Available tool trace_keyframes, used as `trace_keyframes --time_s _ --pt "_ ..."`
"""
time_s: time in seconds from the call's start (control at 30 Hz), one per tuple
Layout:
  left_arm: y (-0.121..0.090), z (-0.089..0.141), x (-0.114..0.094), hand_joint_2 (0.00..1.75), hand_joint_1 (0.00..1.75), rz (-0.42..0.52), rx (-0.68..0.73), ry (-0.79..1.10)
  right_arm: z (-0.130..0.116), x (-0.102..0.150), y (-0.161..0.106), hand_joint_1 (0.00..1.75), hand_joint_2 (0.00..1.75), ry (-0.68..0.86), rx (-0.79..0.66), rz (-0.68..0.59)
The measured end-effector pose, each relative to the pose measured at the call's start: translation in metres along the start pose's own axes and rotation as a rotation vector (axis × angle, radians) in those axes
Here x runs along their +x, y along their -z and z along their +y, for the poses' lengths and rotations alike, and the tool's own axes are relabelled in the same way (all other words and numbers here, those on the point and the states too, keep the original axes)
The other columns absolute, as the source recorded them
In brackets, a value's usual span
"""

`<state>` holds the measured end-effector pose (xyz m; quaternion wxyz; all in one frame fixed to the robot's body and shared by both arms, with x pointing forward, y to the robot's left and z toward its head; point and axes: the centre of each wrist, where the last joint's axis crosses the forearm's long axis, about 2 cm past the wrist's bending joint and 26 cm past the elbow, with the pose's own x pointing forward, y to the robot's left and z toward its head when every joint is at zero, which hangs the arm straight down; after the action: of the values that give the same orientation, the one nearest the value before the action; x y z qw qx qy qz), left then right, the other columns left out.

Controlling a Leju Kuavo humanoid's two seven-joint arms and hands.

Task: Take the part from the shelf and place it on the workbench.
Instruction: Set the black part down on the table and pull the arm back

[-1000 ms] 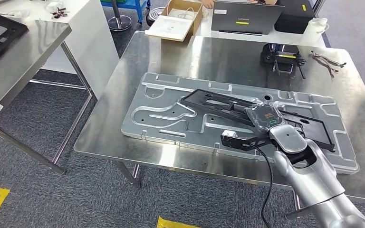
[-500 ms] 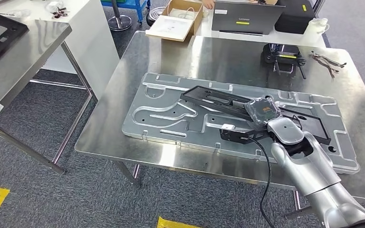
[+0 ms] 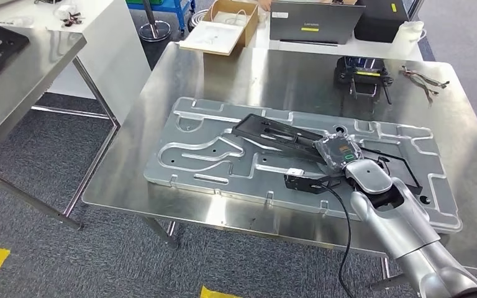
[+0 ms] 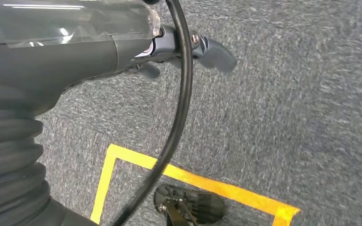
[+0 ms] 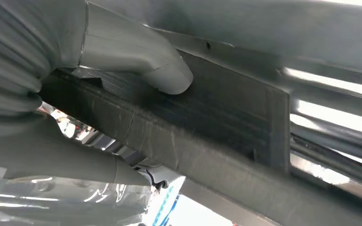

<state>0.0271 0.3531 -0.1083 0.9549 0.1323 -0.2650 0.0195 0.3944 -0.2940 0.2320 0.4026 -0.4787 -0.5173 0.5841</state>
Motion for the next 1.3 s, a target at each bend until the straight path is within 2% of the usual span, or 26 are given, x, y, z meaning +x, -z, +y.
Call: trace_keyframes --time_s 0.37,0.5,0.63,1.3 --pt "0.000 -0.002 0.001 1.75 0.00 -0.019 -0.009 -0.006 -0.005 0.002 0.003 1.71 1.75 -0.010 -0.003 -0.009" --pt "0.000 -0.003 0.001 1.75 0.00 -0.024 -0.013 -0.007 -0.004 0.002 0.004 0.00 0.00 -0.012 0.003 -0.005" --pt "0.000 -0.004 0.001 0.00 0.00 -0.026 -0.018 -0.010 -0.005 0.003 0.004 0.00 0.00 -0.016 0.014 -0.004" --pt "0.000 -0.004 0.001 0.00 0.00 -0.019 -0.026 -0.014 -0.012 0.006 0.008 0.00 0.00 -0.030 0.001 -0.010"
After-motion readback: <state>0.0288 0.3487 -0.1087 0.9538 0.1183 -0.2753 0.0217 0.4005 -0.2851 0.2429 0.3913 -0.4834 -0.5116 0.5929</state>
